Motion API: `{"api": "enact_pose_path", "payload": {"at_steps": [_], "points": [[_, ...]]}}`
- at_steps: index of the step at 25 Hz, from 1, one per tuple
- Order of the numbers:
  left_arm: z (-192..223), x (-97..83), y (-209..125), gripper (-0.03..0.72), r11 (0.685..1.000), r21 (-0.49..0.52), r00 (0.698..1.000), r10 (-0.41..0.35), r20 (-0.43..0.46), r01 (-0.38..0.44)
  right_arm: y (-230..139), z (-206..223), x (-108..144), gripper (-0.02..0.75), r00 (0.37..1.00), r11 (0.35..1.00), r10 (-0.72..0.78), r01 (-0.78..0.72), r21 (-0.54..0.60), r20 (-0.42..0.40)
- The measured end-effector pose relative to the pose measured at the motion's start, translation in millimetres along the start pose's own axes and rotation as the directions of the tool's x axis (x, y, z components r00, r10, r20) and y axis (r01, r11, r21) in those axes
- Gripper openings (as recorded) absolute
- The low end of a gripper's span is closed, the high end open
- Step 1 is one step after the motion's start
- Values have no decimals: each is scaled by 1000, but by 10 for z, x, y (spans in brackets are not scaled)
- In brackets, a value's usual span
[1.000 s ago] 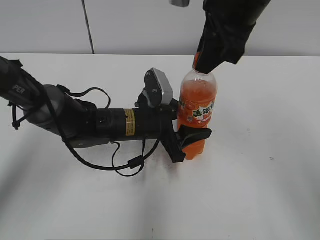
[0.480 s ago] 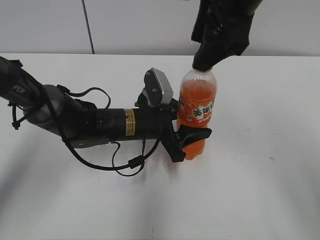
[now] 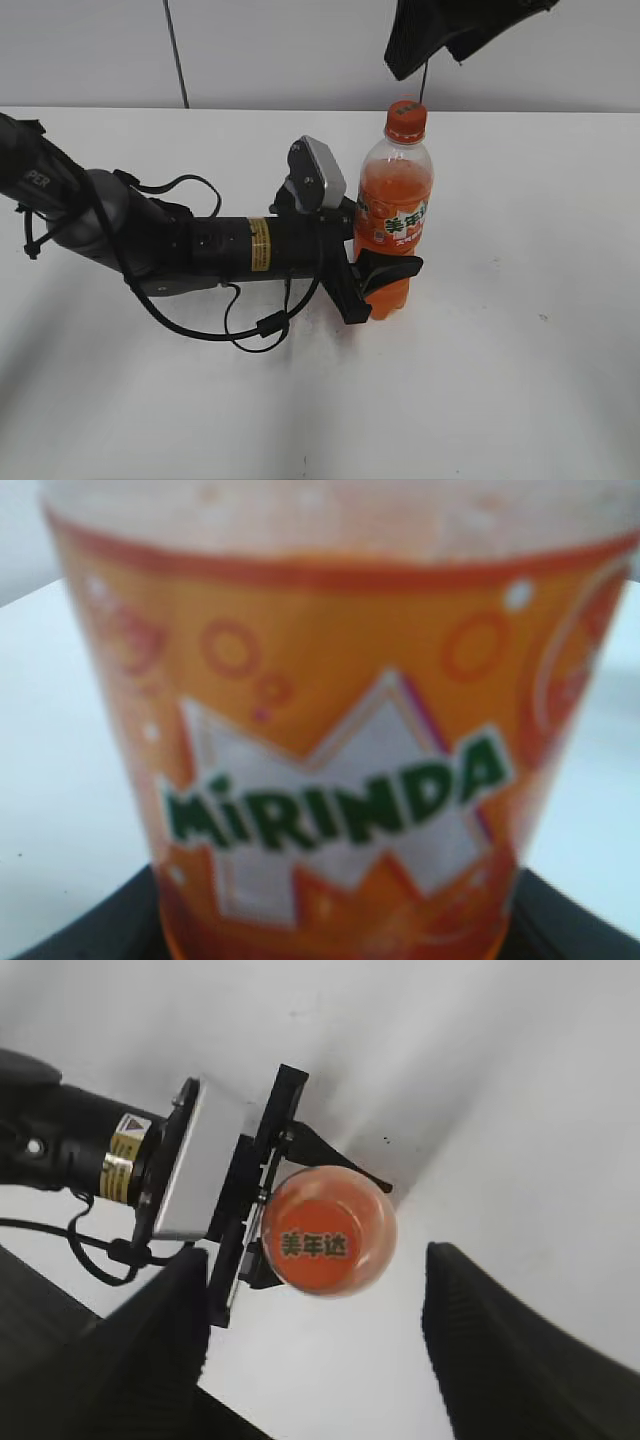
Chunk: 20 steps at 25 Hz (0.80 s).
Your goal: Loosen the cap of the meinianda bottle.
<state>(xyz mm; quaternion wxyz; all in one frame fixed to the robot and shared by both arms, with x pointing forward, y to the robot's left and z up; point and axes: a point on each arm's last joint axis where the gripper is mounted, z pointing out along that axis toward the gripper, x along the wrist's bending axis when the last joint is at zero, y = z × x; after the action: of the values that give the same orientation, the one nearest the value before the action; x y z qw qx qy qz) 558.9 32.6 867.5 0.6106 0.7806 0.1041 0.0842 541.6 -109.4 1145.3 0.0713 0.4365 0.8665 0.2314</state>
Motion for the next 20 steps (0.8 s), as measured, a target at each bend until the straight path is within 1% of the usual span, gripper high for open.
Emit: {"api": "enact_pose_path", "payload": {"at_steps": [2,4,8,15,17,20], "points": [[0,0,0,403,1000,0,1000,-1,0,1,-4,11,-2,495,998,998,67,-67,4,1],[0,0,0,403,1000,0,1000,-1,0,1,-29,86,-9,493,996,995,92,-92,29,0],[0,0,0,403,1000,0,1000,-1,0,1,-72,270,-30,493,994,990,109,-109,86,2],[0,0,1,403,1000,-1,1000,-1,0,1,-59,422,-47,489,993,987,116,-115,108,-1],[0,0,1,403,1000,-1,1000,-1,0,1,-55,451,-48,468,993,987,118,-117,111,-4],[0,0,1,403,1000,-1,1000,-1,0,1,-53,469,-44,396,993,987,116,-114,114,-12]]}}
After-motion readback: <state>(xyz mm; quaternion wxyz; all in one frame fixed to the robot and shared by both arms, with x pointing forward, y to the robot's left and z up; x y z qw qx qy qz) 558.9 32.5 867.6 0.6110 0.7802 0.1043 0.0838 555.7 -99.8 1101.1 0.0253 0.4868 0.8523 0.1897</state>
